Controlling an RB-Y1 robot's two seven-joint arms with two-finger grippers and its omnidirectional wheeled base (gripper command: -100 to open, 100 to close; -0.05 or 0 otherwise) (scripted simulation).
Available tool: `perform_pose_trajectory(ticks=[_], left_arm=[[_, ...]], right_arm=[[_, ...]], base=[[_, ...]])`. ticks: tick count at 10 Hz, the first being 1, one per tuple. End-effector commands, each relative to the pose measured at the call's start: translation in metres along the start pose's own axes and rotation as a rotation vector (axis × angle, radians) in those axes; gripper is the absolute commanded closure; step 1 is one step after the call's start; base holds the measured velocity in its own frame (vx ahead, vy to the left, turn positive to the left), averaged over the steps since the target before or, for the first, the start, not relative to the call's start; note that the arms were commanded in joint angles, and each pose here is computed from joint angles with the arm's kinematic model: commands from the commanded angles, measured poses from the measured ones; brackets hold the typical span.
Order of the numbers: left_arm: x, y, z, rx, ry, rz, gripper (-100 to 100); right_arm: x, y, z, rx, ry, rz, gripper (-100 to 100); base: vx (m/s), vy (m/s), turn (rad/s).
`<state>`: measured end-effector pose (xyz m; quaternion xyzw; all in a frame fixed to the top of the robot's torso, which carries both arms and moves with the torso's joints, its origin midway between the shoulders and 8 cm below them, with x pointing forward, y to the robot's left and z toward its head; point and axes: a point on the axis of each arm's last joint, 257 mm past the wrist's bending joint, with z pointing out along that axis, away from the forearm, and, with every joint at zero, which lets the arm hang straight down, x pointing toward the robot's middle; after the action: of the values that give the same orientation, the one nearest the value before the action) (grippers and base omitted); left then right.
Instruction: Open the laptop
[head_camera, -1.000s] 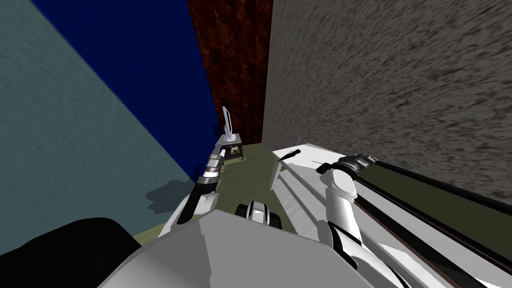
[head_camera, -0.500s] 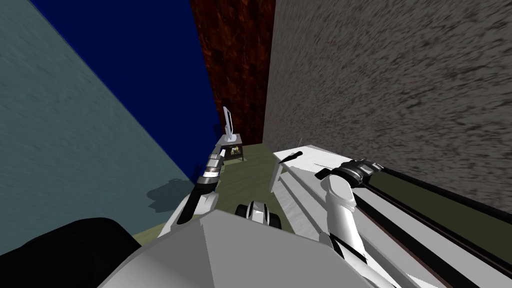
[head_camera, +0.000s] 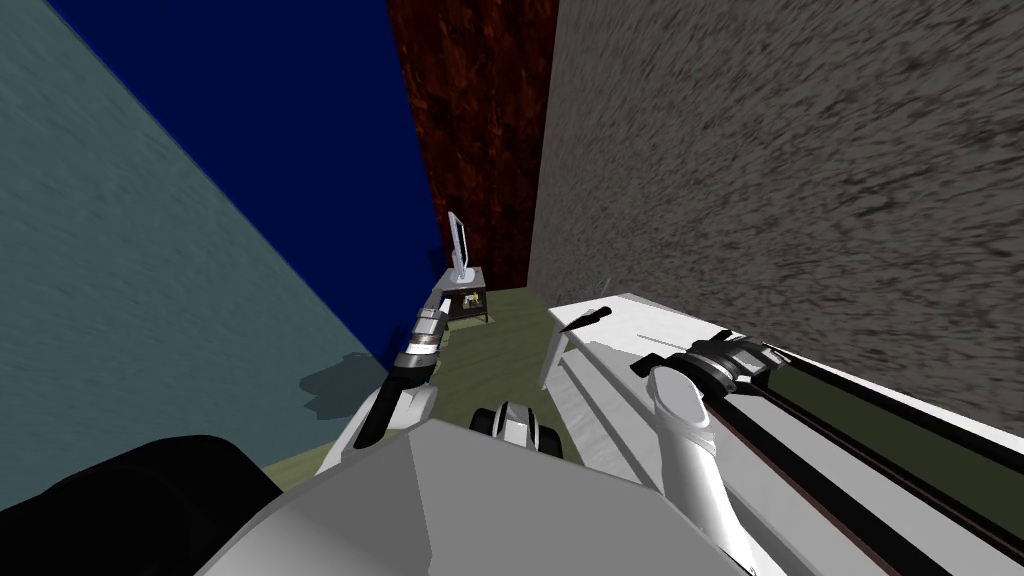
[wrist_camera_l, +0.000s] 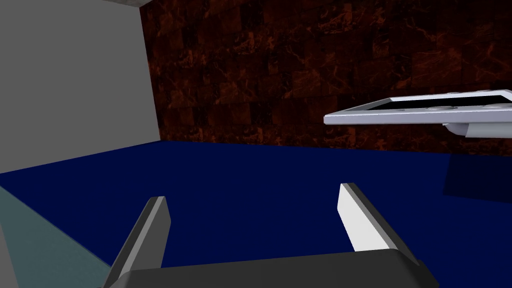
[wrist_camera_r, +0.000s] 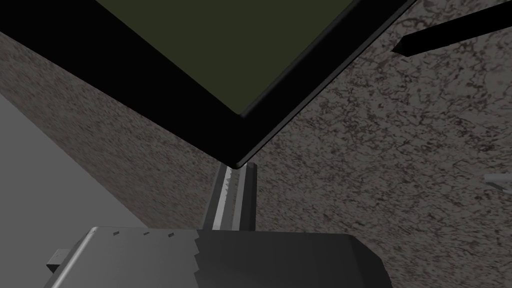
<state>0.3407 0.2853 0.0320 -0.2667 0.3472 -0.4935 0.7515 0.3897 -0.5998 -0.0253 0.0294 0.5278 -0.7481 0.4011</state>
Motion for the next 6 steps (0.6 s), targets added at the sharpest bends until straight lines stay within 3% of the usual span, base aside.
perform_pose_trajectory(ticks=[1, 4, 5, 6], left_arm=[[0.000, 0.000, 0.000, 0.000, 0.000, 0.000, 0], [0.000, 0.000, 0.000, 0.000, 0.000, 0.000, 0], [0.000, 0.000, 0.000, 0.000, 0.000, 0.000, 0], [0.000, 0.000, 0.000, 0.000, 0.000, 0.000, 0]], right_arm=[[0.017, -0.013, -0.017, 0.041, 0.020, 0.007, 100], [0.038, -0.009, -0.026, 0.031, 0.015, -0.025, 100], [0.037, -0.028, -0.038, 0.084, 0.022, 0.003, 100], [0.043, -0.028, -0.042, 0.087, 0.012, -0.012, 100]], base=[[0.046, -0.020, 0.076], [0.052, -0.021, 0.030], [0.074, -0.027, 0.058], [0.072, -0.044, 0.034]])
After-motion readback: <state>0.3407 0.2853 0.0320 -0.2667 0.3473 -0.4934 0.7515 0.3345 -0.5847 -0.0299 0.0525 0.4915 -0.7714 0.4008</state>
